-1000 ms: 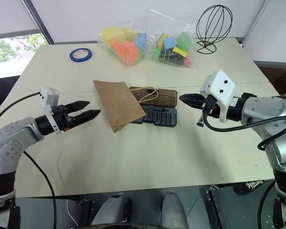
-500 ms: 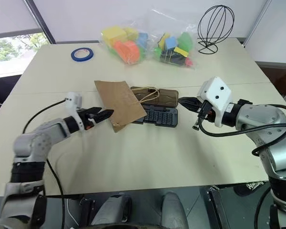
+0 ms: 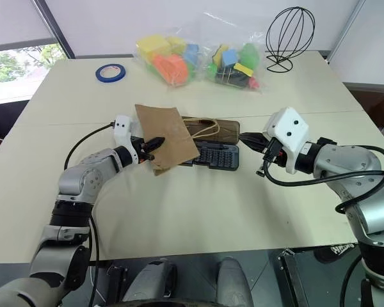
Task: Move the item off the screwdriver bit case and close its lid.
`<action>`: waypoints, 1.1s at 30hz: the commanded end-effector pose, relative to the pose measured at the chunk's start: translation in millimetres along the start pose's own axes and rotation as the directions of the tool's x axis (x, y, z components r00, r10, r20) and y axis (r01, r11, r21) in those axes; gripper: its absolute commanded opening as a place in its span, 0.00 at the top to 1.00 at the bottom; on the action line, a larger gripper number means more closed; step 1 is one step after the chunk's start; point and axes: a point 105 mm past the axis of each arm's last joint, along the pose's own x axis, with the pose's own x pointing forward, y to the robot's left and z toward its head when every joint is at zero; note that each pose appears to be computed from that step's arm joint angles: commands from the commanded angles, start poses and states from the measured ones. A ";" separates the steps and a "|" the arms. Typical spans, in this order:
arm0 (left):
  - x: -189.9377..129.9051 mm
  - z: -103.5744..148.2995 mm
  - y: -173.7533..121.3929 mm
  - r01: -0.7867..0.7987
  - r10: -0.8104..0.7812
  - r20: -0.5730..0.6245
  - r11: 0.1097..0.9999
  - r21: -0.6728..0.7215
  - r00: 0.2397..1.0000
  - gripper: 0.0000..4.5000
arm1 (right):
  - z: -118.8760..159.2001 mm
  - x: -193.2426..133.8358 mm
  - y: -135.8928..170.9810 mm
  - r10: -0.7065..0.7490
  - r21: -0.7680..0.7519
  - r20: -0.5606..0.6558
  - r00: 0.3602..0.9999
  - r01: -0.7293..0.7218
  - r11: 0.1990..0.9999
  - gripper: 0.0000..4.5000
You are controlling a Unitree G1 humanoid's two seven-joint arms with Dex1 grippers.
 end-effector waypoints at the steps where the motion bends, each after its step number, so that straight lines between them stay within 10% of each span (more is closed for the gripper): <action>1: -3.4 12.9 7.6 -0.041 0.041 0.046 0.999 0.008 0.998 0.99 | 10.4 -4.2 -2.4 -0.023 -0.043 0.026 0.999 0.024 0.999 1.00; 11: -54.0 10.0 96.3 -0.451 0.493 0.094 0.846 -0.286 0.865 0.99 | 7.2 -0.4 1.8 -0.002 -0.031 0.024 1.000 0.003 1.000 1.00; 25: -196.5 1.6 195.9 -0.829 0.948 0.066 0.306 -0.468 0.312 0.99 | 5.0 14.1 6.4 0.074 -0.026 0.036 0.997 -0.073 0.997 1.00; 33: -200.5 -4.9 196.7 -0.835 0.954 0.047 0.283 -0.472 0.296 0.93 | 4.6 20.0 7.2 0.099 -0.034 0.041 0.994 -0.098 0.995 1.00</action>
